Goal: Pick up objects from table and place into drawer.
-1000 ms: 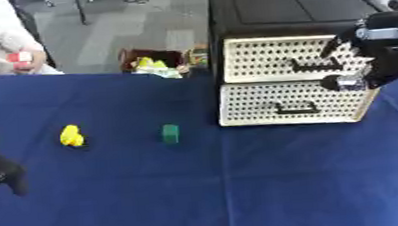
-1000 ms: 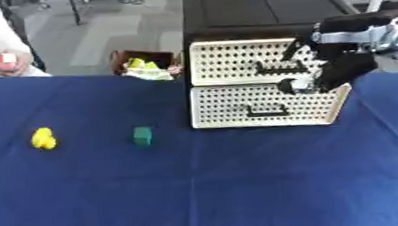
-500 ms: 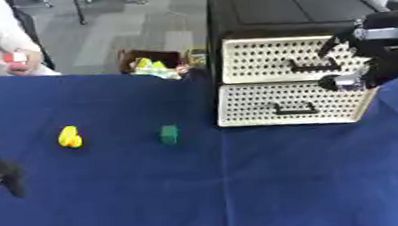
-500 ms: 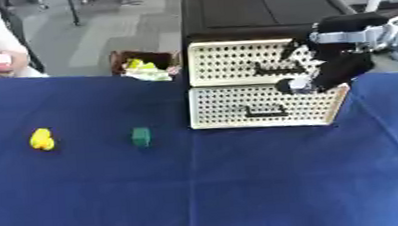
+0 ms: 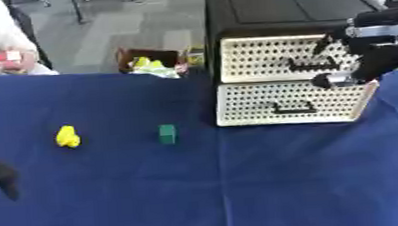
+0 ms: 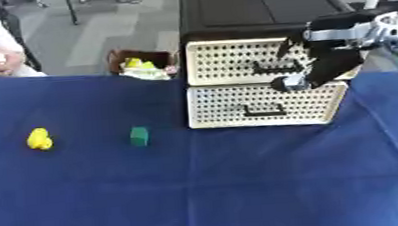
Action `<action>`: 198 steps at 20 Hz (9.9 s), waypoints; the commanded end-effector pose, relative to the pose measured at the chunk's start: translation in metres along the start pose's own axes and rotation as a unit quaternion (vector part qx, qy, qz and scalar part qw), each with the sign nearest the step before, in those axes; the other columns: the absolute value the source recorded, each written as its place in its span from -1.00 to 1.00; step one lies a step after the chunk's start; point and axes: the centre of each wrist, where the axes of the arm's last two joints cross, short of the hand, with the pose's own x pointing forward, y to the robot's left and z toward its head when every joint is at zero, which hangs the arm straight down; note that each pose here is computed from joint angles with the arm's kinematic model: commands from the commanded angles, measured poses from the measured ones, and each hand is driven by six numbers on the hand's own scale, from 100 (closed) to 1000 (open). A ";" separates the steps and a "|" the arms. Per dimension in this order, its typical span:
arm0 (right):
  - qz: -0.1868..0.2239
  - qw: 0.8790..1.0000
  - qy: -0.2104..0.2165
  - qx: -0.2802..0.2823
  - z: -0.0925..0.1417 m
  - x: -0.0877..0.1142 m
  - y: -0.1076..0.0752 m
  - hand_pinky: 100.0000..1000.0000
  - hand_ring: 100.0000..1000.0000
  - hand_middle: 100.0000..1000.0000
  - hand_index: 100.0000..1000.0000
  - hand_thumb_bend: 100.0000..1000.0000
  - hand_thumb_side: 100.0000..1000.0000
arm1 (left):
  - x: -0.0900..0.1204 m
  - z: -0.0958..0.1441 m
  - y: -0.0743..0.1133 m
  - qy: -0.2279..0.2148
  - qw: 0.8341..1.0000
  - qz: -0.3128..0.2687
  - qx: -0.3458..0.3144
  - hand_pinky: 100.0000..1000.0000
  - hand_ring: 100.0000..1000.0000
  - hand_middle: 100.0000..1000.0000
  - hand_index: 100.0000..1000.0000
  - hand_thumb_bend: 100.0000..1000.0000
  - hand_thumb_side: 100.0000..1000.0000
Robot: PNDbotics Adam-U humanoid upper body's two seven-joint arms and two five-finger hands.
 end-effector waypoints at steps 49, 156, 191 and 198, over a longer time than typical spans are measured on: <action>0.034 0.997 0.002 0.070 -0.008 -0.022 0.000 -0.56 -1.00 -1.00 0.65 -0.25 0.49 | 0.008 -0.004 0.003 0.000 1.000 -0.017 -0.003 -0.25 0.07 -0.06 0.56 -1.00 0.59; 0.155 0.985 -0.029 0.071 0.000 0.023 -0.006 -0.61 -1.00 -1.00 0.74 -0.08 0.49 | 0.007 -0.002 0.002 0.023 1.000 -0.019 -0.006 -0.26 0.07 -0.07 0.55 -1.00 0.64; 0.140 0.985 -0.057 0.087 0.012 0.034 0.006 -0.63 -1.00 -1.00 0.75 -0.14 0.55 | 0.006 -0.002 0.000 0.011 1.000 -0.012 -0.002 -0.26 0.08 -0.07 0.54 -1.00 0.60; 0.141 0.984 -0.064 0.089 0.016 0.037 0.009 -0.64 -1.00 -1.00 0.74 -0.14 0.56 | 0.006 -0.002 0.000 0.010 1.000 -0.013 -0.003 -0.26 0.08 -0.07 0.54 -1.00 0.60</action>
